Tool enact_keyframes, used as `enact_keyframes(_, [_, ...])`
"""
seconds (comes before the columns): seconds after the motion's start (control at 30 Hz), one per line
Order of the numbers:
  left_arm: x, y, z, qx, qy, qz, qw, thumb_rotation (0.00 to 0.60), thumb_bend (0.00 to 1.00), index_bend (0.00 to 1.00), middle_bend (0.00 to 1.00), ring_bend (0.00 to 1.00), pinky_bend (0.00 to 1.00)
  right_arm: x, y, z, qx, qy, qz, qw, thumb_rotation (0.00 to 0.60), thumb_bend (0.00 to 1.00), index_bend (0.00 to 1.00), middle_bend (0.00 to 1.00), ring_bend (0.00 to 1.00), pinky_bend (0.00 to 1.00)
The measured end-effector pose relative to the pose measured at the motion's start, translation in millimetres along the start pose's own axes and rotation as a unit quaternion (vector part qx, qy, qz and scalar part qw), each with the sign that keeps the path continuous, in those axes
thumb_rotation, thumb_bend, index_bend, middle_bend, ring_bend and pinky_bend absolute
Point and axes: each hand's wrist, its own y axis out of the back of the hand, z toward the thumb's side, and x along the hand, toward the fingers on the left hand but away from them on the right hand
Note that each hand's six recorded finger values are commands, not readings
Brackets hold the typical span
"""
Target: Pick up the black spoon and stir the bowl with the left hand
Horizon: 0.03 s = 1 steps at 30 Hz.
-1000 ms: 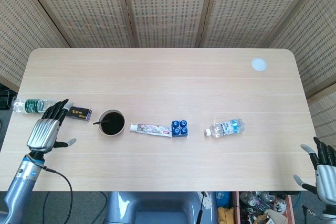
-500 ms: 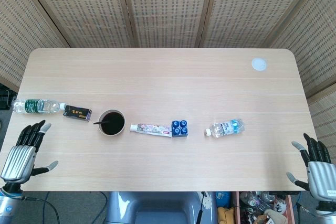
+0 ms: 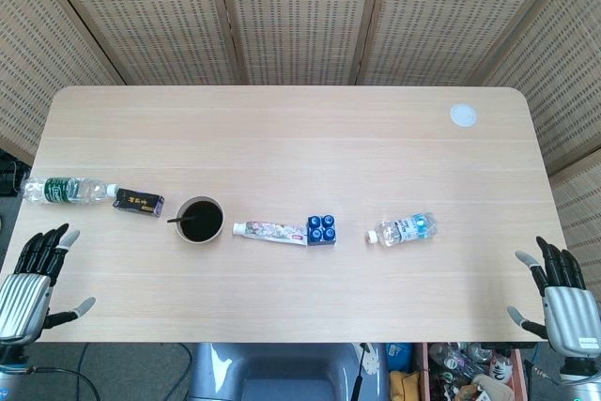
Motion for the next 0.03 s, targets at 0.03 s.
enact_keyframes(0.03, [-0.3, 0.5, 0.4, 0.0, -0.001, 0.002, 1.0, 0.6, 0.14, 0.0, 0.0, 0.0, 0.0, 0.1, 0.0, 0.0, 0.0, 0.0, 0.0, 1.0, 0.6, 0.19, 0.22, 0.08, 0.0, 0.0])
